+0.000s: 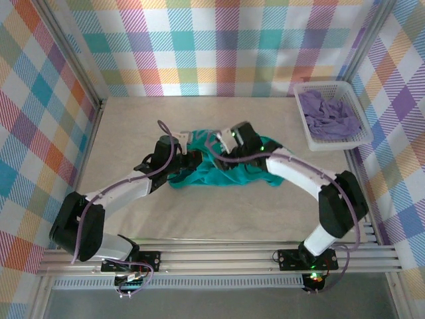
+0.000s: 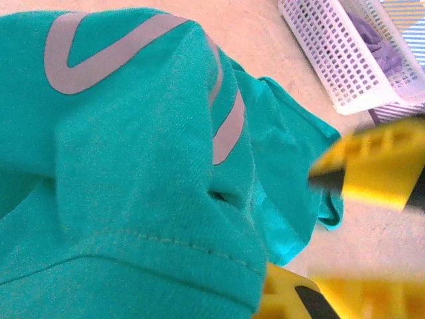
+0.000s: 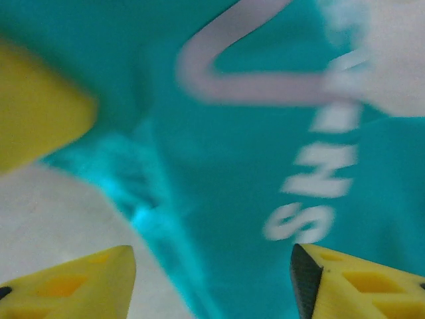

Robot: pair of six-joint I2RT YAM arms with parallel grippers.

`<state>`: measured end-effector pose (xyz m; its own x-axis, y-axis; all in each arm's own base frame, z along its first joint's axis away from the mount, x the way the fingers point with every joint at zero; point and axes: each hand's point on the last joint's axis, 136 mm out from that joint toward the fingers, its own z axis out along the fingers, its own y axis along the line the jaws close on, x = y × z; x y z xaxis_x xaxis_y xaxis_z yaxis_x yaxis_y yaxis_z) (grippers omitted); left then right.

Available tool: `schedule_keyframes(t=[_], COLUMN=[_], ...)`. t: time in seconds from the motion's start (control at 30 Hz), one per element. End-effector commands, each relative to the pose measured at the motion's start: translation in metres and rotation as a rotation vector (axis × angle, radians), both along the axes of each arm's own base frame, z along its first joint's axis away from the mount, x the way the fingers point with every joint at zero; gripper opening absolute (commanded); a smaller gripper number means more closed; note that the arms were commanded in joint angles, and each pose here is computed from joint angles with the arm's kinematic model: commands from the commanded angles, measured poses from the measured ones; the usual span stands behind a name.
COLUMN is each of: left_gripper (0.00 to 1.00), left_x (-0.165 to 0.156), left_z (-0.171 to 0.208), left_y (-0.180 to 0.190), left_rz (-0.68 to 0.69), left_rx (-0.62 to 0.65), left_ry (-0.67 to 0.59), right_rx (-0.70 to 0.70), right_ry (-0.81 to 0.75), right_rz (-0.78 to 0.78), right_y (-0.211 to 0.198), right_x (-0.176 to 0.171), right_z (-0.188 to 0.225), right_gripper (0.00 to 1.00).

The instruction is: Fold the inside-out t-shirt

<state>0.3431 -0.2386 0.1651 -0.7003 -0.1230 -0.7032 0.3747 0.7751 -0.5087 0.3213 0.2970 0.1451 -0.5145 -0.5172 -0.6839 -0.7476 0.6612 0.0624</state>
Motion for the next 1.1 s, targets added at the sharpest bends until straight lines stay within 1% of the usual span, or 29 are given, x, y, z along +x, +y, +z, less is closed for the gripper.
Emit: schedule_keyframes(t=[0.0, 0.07, 0.1, 0.17, 0.23, 0.3, 0.37, 0.43, 0.53, 0.67, 0.73, 0.8, 0.93, 1.0, 1.07], left_gripper=[0.0, 0.0, 0.0, 0.0, 0.0, 0.0, 0.0, 0.0, 0.0, 0.0, 0.0, 0.0, 0.0, 0.0, 0.0], left_x=[-0.008, -0.008, -0.009, -0.009, -0.009, -0.011, -0.014, -0.019, -0.032, -0.049, -0.052, -0.054, -0.056, -0.053, -0.048], left_z=[0.011, 0.017, 0.019, 0.021, 0.026, 0.036, 0.054, 0.079, 0.123, 0.169, 0.18, 0.184, 0.185, 0.183, 0.18], left_y=[0.003, 0.004, 0.005, 0.011, 0.021, 0.029, 0.036, 0.039, 0.039, 0.036, 0.038, 0.034, 0.021, 0.019, 0.017], left_rz=[-0.011, -0.01, -0.009, 0.004, 0.04, 0.06, 0.077, 0.077, 0.049, -0.011, -0.011, -0.04, -0.108, -0.119, -0.123], left_rx=[-0.012, -0.014, -0.009, 0.01, 0.027, 0.023, 0.002, -0.036, -0.111, -0.176, -0.198, -0.245, -0.302, -0.289, -0.267], left_ry=[0.023, 0.013, 0.012, 0.012, 0.006, -0.011, -0.041, -0.091, -0.171, -0.249, -0.268, -0.273, -0.262, -0.267, -0.264], right_rx=[0.081, 0.097, 0.084, 0.015, 0.006, 0.074, 0.152, 0.215, 0.283, 0.37, 0.365, 0.343, 0.272, 0.221, 0.152], right_ry=[-0.074, -0.072, -0.087, -0.122, -0.145, -0.109, -0.039, 0.005, 0.018, -0.041, -0.075, -0.062, 0.045, 0.025, -0.056], right_rz=[0.047, 0.06, 0.042, -0.007, 0.001, 0.038, 0.11, 0.171, 0.175, 0.127, 0.088, 0.047, 0.004, 0.028, 0.07], right_y=[0.018, 0.028, 0.028, 0.018, 0.009, 0.001, -0.001, -0.004, -0.024, -0.059, -0.069, -0.072, -0.063, -0.054, -0.046], right_x=[0.011, 0.018, 0.025, 0.04, 0.041, 0.03, 0.006, -0.019, -0.04, -0.049, -0.043, -0.032, -0.014, -0.015, -0.018], right_z=[-0.009, -0.022, -0.027, -0.028, -0.012, 0.013, 0.039, 0.066, 0.111, 0.169, 0.179, 0.17, 0.116, 0.089, 0.066], right_gripper=[0.69, 0.7, 0.67, 0.44, 0.22, 0.07, 0.0, 0.0, 0.0, 0.0, 0.0, 0.0, 0.0, 0.04, 0.08])
